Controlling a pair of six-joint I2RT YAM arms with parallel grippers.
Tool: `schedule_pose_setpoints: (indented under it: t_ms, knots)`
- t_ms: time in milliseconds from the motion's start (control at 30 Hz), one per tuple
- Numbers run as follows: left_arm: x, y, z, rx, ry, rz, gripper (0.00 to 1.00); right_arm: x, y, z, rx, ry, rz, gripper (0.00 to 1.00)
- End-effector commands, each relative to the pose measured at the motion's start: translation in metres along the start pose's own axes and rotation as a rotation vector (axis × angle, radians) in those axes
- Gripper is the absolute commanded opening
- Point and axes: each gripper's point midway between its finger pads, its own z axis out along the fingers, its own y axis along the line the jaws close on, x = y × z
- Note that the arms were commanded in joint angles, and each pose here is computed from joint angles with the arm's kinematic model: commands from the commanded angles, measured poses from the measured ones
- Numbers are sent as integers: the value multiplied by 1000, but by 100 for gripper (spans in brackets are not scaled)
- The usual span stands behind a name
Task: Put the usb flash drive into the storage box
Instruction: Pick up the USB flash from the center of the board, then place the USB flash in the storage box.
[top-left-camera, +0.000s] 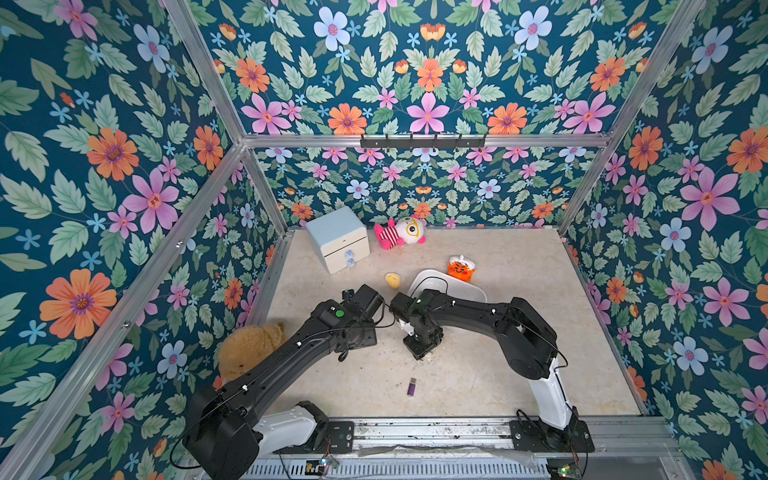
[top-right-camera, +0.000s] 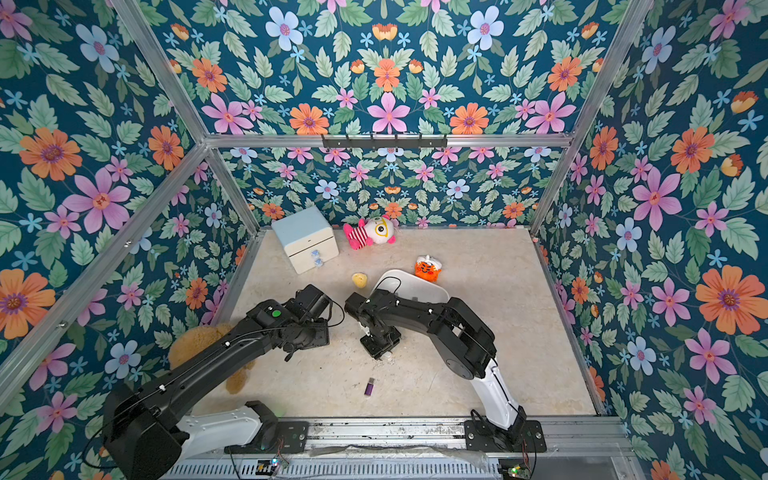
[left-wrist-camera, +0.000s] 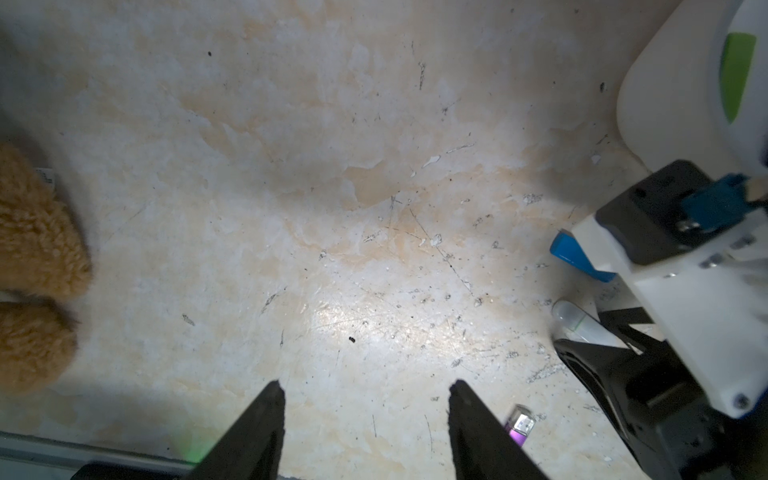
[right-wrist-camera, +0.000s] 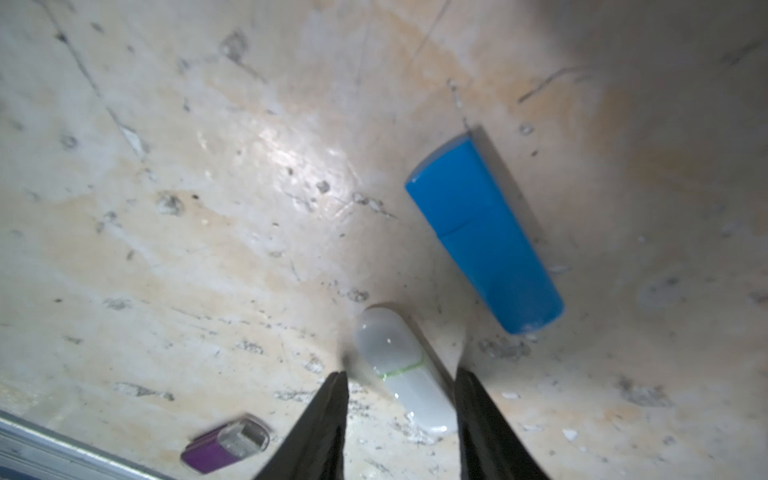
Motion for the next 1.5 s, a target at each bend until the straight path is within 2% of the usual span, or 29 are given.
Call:
schedule_pose_setpoints:
  t_ms: [0, 300, 433, 533, 700, 1033, 1233, 1467]
  knots:
    - [0, 3, 0, -9, -6, -3, 66, 9, 0, 4, 11, 36, -5, 43]
    - [7, 1, 2, 14, 14, -3, 66, 11, -3, 6, 27, 47, 9, 28]
    - [20, 0, 6, 50, 49, -2, 66, 14, -4, 5, 34, 50, 16, 16]
    - [31, -1, 10, 77, 75, -2, 66, 17, -5, 4, 36, 50, 24, 1]
    - [42, -9, 14, 104, 97, 14, 65, 16, -6, -5, 41, 13, 59, 0]
    - [61, -28, 17, 143, 114, 63, 64, -1, -24, -78, 77, -165, 195, 0]
    - [70, -51, 25, 180, 117, 103, 63, 2, -63, -127, 147, -257, 304, 0]
    - [89, -92, 43, 202, 174, 212, 62, 38, -126, -162, 191, -321, 477, 0]
